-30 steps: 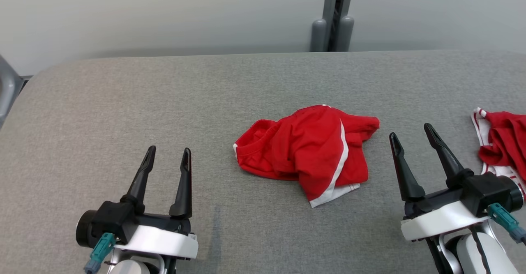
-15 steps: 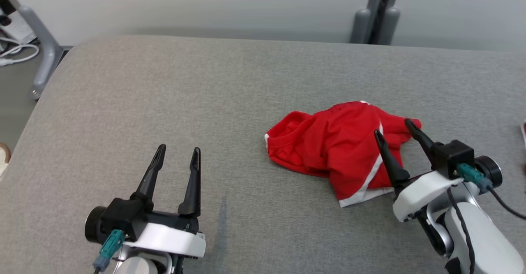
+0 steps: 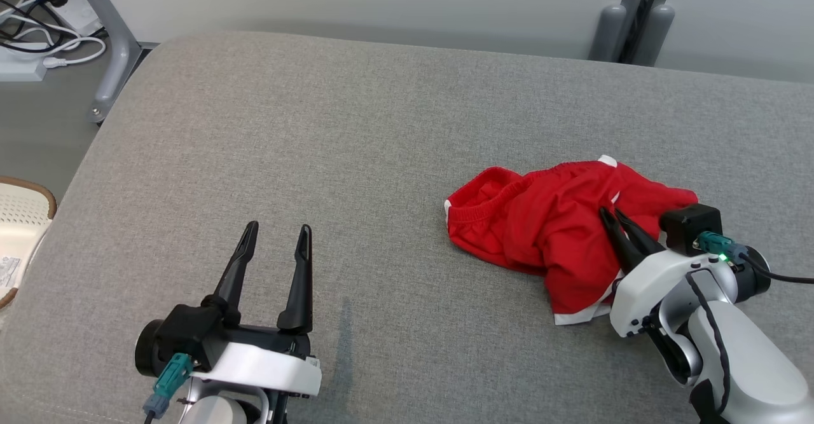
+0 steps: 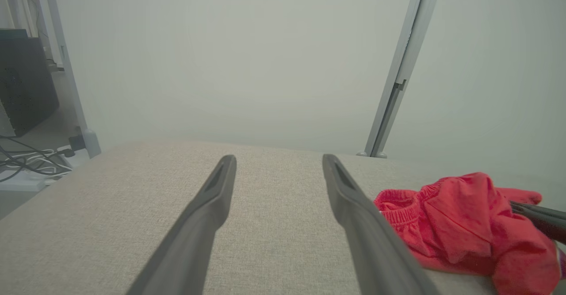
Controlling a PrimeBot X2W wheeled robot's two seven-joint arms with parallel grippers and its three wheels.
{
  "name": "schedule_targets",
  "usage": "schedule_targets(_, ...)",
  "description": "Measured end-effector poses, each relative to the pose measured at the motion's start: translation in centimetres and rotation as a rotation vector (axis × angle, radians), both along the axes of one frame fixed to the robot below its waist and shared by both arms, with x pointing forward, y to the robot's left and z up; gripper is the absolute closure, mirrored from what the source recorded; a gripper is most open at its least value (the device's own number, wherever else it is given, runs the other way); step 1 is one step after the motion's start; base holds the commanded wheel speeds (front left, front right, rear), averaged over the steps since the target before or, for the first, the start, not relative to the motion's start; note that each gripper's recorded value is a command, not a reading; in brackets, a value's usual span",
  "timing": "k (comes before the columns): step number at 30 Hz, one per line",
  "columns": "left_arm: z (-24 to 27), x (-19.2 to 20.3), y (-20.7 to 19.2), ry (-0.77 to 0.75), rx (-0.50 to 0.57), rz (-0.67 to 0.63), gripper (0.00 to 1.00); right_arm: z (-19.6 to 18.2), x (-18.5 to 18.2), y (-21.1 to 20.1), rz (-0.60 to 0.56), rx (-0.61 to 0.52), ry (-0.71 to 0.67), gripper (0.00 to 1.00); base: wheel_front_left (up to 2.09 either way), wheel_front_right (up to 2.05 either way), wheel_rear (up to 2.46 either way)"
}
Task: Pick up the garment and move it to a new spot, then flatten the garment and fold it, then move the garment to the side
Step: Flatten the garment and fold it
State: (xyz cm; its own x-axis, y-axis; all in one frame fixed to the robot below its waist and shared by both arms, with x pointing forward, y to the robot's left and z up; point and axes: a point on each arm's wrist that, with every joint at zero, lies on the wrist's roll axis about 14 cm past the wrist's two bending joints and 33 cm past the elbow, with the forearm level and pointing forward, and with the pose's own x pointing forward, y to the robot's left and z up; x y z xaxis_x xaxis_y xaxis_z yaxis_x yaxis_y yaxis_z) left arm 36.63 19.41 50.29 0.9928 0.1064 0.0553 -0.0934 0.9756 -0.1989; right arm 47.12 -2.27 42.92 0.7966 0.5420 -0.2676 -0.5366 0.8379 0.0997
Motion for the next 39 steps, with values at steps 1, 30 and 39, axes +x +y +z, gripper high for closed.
schedule_targets(1,0.0,0.0,0.0,-0.001,0.000,0.000,0.00,-0.1,-0.1,0.0,0.001,-0.001,0.005,1.00,0.00,0.00,0.00)
schedule_targets(30,2.1,-2.3,1.0,-0.063,-0.009,0.037,0.00,24.0,5.8,2.8,0.064,0.086,-0.680,1.00,0.00,0.00,0.00)
schedule_targets(39,2.1,-3.3,1.5,-0.061,-0.015,0.061,0.00,5.6,-6.0,14.2,0.494,-0.078,-0.268,1.00,0.00,0.00,0.00)
